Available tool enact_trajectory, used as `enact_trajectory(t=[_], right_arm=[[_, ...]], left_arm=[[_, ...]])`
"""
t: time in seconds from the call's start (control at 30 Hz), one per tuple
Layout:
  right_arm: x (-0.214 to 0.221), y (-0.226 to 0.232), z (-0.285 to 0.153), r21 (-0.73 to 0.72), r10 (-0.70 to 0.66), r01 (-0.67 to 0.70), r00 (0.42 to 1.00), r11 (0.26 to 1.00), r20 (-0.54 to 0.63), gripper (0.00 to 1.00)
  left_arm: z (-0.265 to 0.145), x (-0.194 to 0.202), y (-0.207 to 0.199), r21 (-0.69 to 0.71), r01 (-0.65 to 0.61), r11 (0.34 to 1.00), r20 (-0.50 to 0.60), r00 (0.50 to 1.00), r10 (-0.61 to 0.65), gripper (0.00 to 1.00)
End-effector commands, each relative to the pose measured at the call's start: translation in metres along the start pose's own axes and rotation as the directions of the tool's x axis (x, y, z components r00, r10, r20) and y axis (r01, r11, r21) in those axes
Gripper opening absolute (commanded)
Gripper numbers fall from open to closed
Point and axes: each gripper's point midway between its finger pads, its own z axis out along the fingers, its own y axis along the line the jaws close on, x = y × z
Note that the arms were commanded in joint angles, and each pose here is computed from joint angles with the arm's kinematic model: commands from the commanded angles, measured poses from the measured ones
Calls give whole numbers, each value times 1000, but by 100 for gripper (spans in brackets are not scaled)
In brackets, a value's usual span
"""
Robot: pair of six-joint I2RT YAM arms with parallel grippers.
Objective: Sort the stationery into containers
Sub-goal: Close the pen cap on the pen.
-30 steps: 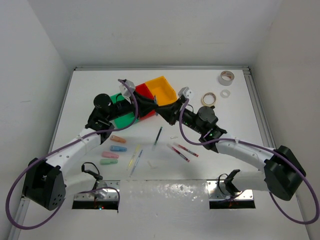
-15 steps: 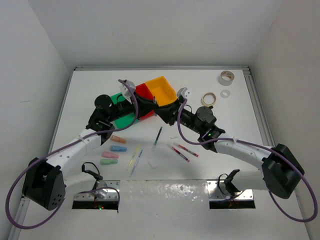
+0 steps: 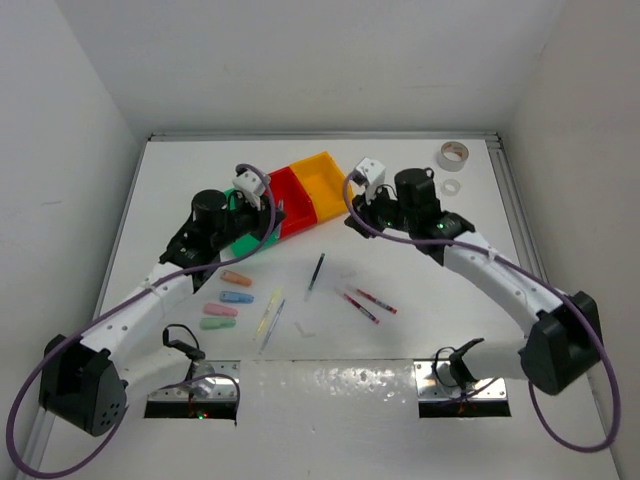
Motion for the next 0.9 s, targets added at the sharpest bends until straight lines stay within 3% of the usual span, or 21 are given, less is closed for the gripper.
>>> enact_trajectory(t=[0.0, 0.03, 0.13, 0.2, 0.27, 0.37, 0.57, 0.7, 0.87], right_arm=[[68, -9, -8, -59, -77, 60, 934, 996, -350, 24], [79, -14, -1, -61, -80, 61, 921, 996, -381, 24], [103, -17, 12, -128, -239, 204, 881, 971, -409, 38], [112, -14, 18, -218, -370, 307, 846, 926, -382, 52], [118, 0, 28, -315, -456, 359, 826, 879, -331, 56], [119, 9, 40, -350, -477, 370, 826, 860, -299, 55], [148, 14, 54, -419, -483, 319, 791, 850, -377, 43], [169, 24, 51, -467, -515, 316, 759, 826, -398, 43], [169, 25, 59, -465, -520, 324, 759, 824, -392, 42]], left_arm=[[-19, -7, 24, -155, -41, 987, -1, 999, 41, 0], [-22, -11, 25, -167, -42, 985, 14, 999, 45, 0], [-30, 0, 29, -204, -29, 979, -15, 1000, 26, 0], [-34, 6, 34, -230, -30, 973, -23, 999, 26, 0], [-37, 9, 40, -270, -32, 962, -25, 999, 26, 0], [-39, 11, 45, -295, -33, 955, -27, 999, 26, 0], [-38, 13, 47, -299, -39, 954, -27, 999, 32, 0], [-39, 12, 51, -316, -54, 947, -26, 999, 48, 0], [-37, 15, 52, -319, -41, 947, -30, 999, 33, 0]])
